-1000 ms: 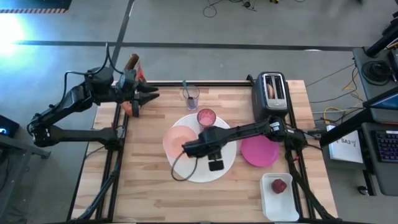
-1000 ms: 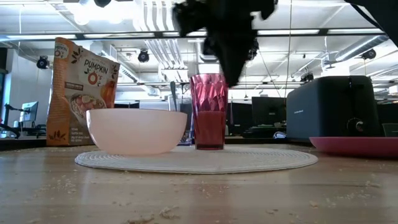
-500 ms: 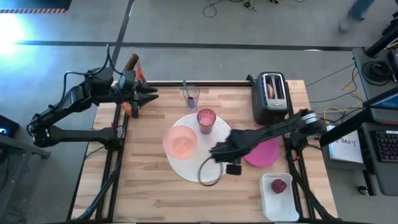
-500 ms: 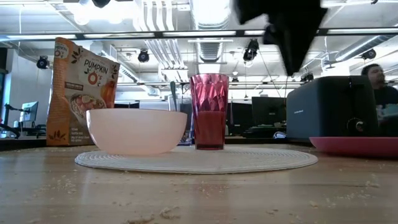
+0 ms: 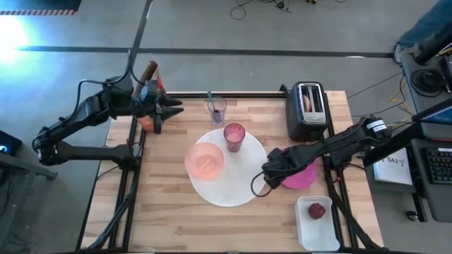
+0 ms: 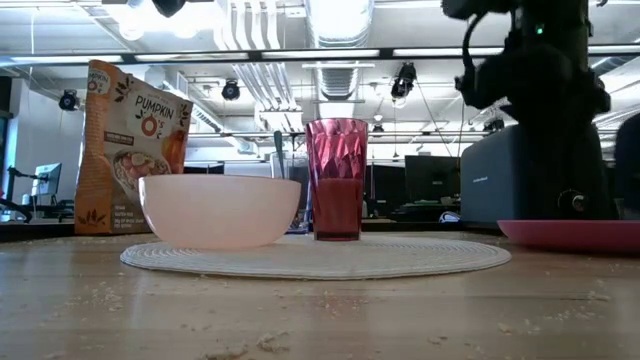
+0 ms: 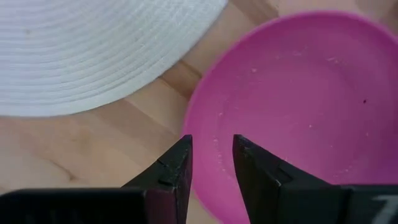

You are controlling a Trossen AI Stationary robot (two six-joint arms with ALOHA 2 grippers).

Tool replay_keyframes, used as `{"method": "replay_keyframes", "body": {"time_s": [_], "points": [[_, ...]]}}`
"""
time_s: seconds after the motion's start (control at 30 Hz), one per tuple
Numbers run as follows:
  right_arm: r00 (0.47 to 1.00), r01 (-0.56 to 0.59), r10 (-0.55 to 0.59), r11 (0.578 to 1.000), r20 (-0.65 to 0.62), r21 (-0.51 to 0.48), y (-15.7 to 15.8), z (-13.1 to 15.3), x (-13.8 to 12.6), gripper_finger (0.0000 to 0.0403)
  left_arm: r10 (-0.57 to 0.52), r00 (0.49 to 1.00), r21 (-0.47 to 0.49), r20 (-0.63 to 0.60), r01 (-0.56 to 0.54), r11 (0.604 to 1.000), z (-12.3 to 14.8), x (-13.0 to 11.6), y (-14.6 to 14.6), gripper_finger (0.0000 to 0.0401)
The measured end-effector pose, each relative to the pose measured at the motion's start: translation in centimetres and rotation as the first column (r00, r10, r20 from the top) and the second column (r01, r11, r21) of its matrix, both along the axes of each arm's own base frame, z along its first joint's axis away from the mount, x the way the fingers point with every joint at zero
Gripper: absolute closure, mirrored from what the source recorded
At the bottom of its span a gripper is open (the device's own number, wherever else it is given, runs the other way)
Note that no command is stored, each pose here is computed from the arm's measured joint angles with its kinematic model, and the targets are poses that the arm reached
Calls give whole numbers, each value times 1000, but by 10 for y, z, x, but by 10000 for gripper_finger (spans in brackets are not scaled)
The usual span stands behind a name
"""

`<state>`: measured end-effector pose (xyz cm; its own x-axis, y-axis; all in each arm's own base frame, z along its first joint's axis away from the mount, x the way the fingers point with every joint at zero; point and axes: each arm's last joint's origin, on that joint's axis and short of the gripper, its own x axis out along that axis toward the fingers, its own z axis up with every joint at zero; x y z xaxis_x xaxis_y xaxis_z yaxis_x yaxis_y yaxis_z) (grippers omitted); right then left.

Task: Arrange a breakfast setting
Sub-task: Put the pink plate on the white table mat to the right of the orange bowl

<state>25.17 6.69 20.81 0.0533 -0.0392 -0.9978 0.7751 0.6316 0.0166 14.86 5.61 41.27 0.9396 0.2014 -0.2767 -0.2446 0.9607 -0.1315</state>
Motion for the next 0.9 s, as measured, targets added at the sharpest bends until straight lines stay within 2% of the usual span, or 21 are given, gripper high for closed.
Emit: {"method": "replay_keyframes", "body": {"time_s": [0.27, 0.43, 0.73, 0.9], "points": [[1000, -10, 9, 1000, 29, 26, 1, -25, 2, 293, -2, 999, -7, -44, 2, 1000, -7, 13, 5, 294], [999, -14, 13, 999, 36, 31, 2, -30, 6, 286, -6, 998, -2, -67, 6, 1000, -10, 19, 8, 294], [999, -14, 15, 1000, -32, 18, 3, -52, 7, 284, -11, 997, 14, -74, 12, 1000, -11, 20, 8, 294], [994, -67, 67, 998, -83, 8, 4, -64, 10, 292, -11, 997, 15, -73, 12, 1000, -10, 19, 8, 294]]}}
